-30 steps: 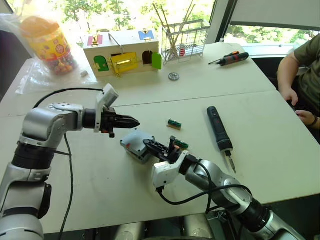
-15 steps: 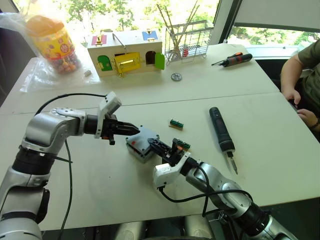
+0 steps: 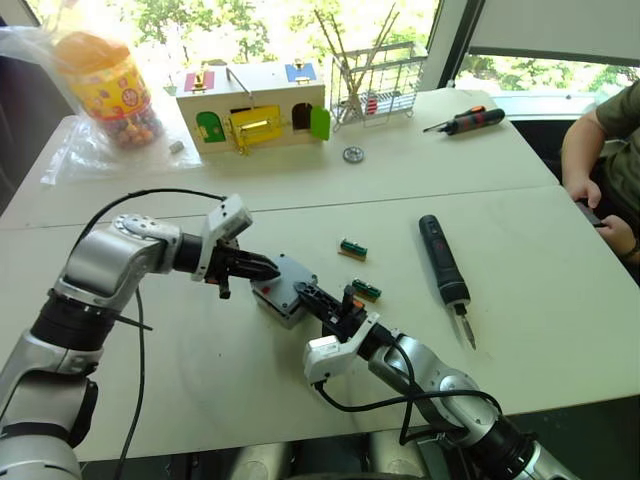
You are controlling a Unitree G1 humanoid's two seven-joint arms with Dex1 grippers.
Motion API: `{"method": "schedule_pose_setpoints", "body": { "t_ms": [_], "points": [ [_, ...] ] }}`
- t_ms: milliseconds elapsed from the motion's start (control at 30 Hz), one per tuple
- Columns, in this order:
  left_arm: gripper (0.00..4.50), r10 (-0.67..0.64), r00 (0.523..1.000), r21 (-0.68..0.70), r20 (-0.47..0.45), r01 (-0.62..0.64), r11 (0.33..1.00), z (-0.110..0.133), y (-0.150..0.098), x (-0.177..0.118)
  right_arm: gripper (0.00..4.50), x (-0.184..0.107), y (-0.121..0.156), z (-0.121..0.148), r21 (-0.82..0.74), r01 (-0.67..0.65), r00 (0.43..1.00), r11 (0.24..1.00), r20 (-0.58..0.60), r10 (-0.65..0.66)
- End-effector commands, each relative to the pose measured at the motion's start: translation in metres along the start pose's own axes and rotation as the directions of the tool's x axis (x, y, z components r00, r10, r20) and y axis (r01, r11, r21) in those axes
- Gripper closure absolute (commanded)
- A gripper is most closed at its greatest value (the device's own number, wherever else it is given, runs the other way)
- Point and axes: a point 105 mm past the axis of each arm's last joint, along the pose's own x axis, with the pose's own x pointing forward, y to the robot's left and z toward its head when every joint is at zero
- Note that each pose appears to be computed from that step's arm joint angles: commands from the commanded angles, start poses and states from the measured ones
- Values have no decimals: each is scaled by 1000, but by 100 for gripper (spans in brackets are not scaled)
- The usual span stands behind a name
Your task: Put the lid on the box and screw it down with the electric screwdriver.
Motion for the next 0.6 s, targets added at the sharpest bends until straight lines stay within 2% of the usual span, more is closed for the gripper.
{"method": "schedule_pose_setpoints", "body": {
  "t_ms": [33,333,600],
  "points": [
    [379,-5,999,-12,-47,5,1000,-16,0,5,436,-7,22,1,14,-86,996,996,2,86],
    [379,-11,1000,-9,-27,11,1000,-15,-1,8,436,-12,13,2,-9,-41,999,999,1,41],
    [379,10,1000,-8,13,-10,1000,-7,3,6,436,-10,-7,-1,-42,67,998,997,-7,-68]
  ]
}}
